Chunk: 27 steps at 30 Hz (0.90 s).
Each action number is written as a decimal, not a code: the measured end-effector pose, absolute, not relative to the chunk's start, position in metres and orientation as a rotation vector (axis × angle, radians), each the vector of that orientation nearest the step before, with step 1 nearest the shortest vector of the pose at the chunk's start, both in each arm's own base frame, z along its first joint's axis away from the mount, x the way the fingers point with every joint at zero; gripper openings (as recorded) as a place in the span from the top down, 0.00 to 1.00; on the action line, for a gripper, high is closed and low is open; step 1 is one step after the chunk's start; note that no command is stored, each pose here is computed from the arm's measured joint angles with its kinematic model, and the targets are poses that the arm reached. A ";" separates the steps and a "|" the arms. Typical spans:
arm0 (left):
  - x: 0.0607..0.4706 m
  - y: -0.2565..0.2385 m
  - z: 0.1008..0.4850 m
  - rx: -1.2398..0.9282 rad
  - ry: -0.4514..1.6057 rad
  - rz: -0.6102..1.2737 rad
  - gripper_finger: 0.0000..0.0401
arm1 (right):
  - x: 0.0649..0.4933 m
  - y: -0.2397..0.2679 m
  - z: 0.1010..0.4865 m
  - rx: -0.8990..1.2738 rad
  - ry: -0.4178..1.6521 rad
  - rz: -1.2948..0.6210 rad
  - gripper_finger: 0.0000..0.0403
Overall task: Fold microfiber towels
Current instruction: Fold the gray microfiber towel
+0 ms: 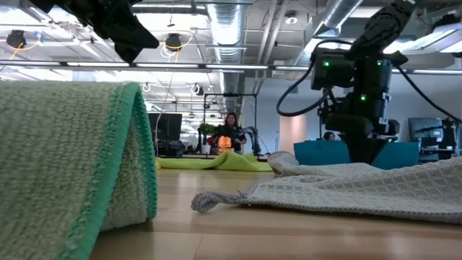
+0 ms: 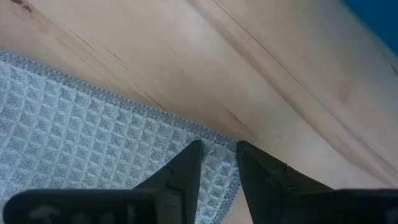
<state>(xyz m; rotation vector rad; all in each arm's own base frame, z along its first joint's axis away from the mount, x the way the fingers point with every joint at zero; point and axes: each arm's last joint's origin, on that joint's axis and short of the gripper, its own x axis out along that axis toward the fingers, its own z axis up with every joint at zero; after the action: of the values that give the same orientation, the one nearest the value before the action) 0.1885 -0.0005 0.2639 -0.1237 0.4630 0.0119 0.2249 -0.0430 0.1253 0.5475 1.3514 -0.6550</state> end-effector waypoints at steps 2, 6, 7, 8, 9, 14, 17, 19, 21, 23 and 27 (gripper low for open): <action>0.189 -0.001 0.264 -0.132 0.463 0.011 1.00 | 0.224 -0.043 0.129 0.547 1.325 -0.652 0.68; 0.189 -0.001 0.264 -0.138 0.463 0.012 1.00 | 0.222 -0.043 0.133 0.539 1.308 -0.656 0.77; 0.189 -0.001 0.264 -0.138 0.463 0.013 1.00 | 0.222 -0.043 0.133 0.531 1.308 -0.660 0.80; 0.189 -0.001 0.264 -0.138 0.463 0.012 1.00 | 0.222 -0.043 0.133 0.521 1.307 -0.665 0.83; 0.189 -0.001 0.264 -0.138 0.462 0.012 1.00 | 0.222 -0.043 0.133 0.512 1.306 -0.673 0.87; 0.189 -0.001 0.264 -0.138 0.461 0.012 1.00 | 0.224 -0.042 0.132 0.420 1.302 -0.680 0.97; 0.189 -0.001 0.264 -0.137 0.459 0.012 1.00 | 0.226 -0.038 0.135 0.393 1.305 -0.674 0.97; 0.189 -0.001 0.265 -0.133 0.454 0.011 1.00 | 0.228 -0.035 0.144 0.371 1.293 -0.662 0.99; 0.193 -0.001 0.265 -0.135 0.438 0.010 1.00 | 0.231 -0.033 0.153 0.350 1.270 -0.660 0.99; 0.198 -0.001 0.263 -0.137 0.433 0.011 1.00 | 0.232 -0.030 0.164 0.335 1.242 -0.655 0.98; 0.215 -0.001 0.252 -0.154 0.458 0.017 1.00 | 0.233 -0.024 0.185 0.315 1.177 -0.618 0.99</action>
<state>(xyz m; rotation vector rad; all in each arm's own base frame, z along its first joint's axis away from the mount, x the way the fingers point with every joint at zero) 0.2148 -0.0006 0.2518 -0.1542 0.4583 0.0166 0.2334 -0.0244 0.1851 0.3149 1.1766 -0.6179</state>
